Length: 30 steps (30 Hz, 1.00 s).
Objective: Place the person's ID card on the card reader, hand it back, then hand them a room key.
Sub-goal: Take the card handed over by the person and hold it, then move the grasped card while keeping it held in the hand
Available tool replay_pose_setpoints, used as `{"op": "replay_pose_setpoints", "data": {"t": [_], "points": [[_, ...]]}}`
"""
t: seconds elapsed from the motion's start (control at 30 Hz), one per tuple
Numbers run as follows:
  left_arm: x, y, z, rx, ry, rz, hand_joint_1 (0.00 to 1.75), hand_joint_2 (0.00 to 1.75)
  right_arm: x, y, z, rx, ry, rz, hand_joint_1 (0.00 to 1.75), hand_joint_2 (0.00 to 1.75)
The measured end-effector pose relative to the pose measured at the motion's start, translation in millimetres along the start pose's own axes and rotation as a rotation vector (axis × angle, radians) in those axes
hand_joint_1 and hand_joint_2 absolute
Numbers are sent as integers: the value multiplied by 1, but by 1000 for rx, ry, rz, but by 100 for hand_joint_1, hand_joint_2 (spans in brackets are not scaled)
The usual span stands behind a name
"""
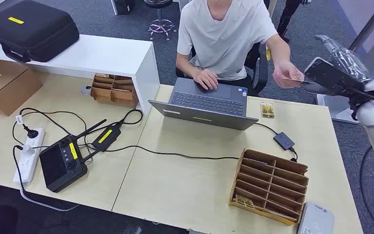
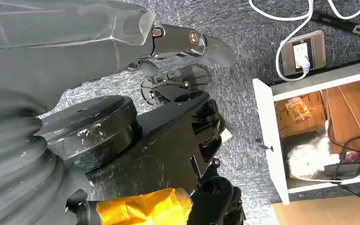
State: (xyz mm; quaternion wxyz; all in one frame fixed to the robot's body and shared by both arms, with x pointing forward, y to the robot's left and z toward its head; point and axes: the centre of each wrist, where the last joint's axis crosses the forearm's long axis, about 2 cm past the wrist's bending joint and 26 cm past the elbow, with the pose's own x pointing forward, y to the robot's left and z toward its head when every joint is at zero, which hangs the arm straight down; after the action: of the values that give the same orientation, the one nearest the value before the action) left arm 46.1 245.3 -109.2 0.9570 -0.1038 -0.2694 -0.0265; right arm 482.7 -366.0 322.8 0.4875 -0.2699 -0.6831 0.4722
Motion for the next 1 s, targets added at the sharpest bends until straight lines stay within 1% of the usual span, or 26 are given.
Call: {"op": "replay_pose_setpoints", "data": {"t": [0.3, 1.0], "points": [[0, -1, 0, -2, 3, 1, 0, 175, 3, 4, -1, 8, -19, -12, 175, 175], [0, -2, 0, -4, 9, 2, 0, 175, 6, 2, -2, -6, -28, -27, 175, 175]]}}
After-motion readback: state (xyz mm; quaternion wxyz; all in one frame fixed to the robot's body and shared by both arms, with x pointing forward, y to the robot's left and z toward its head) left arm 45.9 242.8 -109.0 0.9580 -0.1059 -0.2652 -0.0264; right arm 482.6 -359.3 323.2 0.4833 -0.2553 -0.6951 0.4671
